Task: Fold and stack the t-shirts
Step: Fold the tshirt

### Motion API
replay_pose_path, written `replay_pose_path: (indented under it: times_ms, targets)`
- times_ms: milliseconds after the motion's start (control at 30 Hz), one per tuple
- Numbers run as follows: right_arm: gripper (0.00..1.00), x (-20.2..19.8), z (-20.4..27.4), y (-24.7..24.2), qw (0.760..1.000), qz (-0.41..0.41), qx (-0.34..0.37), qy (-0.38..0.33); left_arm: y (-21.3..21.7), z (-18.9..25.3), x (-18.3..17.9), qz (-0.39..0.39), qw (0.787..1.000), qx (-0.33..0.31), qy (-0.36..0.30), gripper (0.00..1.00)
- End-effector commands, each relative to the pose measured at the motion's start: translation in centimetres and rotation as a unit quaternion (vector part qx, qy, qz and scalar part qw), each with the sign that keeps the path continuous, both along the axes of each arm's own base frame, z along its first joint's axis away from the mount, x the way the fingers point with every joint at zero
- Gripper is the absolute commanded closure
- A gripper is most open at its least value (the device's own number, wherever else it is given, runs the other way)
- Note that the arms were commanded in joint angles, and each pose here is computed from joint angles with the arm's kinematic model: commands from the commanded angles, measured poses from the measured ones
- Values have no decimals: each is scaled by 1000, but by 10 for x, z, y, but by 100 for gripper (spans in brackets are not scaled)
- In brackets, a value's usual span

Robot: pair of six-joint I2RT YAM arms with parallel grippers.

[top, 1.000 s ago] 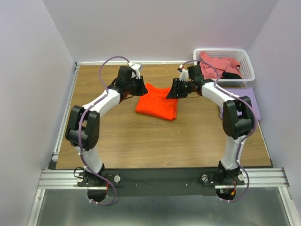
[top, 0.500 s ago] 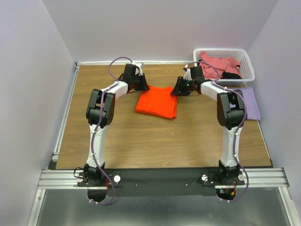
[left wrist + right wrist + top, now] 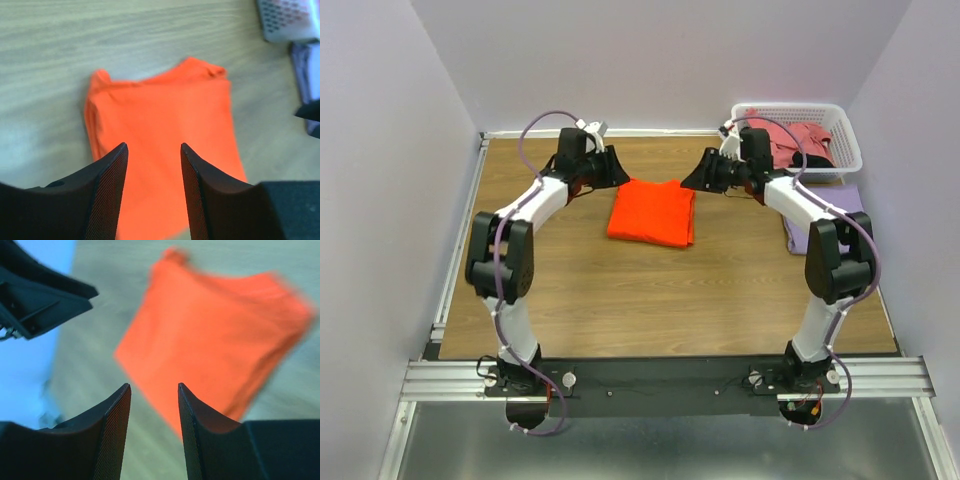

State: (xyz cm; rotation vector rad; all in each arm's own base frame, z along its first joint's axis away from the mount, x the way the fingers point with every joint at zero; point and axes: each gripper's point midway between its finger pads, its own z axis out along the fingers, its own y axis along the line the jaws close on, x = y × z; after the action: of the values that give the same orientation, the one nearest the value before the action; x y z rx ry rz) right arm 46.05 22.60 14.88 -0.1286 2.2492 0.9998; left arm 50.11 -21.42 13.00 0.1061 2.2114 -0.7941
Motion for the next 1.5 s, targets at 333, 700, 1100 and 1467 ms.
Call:
replay_pose_path:
  times_ms: [333,700,1100,1467]
  targets:
    - [49,-106,-45,81,956,185,183,137,-7,-54,-106,-62,993,-49,90,64]
    - [50,-105,-133,26,960,101,152,211,20,-113,-139,-3,984,-22,179,65]
    - [47,-102,-18,88,958,181,178,130,47,-26,-140,39,998,15,51,56]
    - [46,-101,-74,160,952,165,183,182,129,28,-144,190,973,123,-53,50]
